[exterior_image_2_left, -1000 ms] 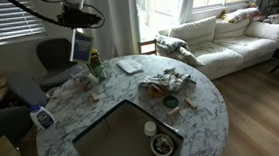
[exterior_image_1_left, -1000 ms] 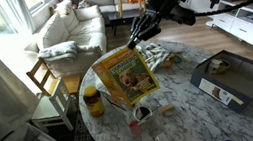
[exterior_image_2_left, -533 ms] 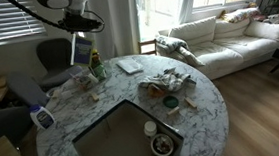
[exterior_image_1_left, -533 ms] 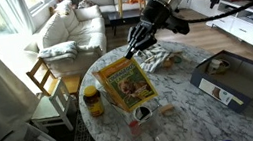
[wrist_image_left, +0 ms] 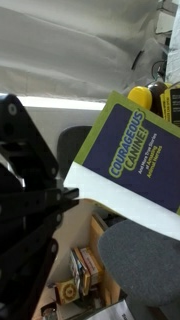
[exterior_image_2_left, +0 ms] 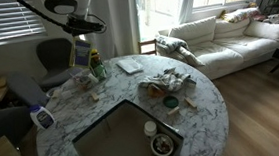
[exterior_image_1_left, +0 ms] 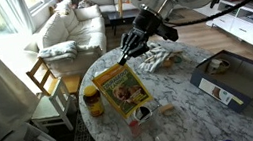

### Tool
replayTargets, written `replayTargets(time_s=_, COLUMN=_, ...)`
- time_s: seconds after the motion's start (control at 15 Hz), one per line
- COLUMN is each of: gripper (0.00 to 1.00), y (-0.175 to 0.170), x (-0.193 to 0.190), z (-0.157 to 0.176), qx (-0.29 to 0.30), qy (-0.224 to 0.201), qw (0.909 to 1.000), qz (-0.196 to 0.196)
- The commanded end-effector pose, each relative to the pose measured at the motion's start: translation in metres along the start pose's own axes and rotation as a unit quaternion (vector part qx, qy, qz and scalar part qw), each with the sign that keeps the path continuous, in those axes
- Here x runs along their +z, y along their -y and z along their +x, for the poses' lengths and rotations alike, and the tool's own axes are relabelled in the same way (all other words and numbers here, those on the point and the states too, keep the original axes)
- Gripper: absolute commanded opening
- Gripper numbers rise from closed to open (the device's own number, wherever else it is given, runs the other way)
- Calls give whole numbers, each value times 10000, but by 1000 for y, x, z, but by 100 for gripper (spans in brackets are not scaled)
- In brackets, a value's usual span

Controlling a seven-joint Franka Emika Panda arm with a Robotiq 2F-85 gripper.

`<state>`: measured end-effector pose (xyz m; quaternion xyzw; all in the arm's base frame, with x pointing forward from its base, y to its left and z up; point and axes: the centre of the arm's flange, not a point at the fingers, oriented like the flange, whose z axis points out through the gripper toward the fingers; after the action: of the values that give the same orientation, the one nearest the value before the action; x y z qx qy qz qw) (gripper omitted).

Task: Put the yellow book in the storage box

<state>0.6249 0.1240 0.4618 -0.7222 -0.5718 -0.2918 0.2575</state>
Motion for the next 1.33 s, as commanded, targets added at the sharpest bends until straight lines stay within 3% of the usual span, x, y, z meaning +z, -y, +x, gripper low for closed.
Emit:
replayTargets(time_s=0.0, gripper=0, y=-24, x=11, z=0, qx=-319, qy=-149, qw=9994, qz=1)
replayTargets(time_s=0.07, gripper=1, y=-8, x=6, z=0, qx=-144, qy=-34, qw=9999, qz=13)
replayTargets(time_s=0.73, gripper=0, y=-17, x=10, z=0, qx=-236, qy=-54, qw=9997, qz=1)
replayTargets(time_s=0.87, gripper=0, y=-29, x=15, z=-9, qx=-393, qy=-310, qw=9987, qz=108)
replayTargets(time_s=1.27, gripper=0, y=-54, x=9, z=-27, qx=-991, qy=-386, qw=9941, qz=219)
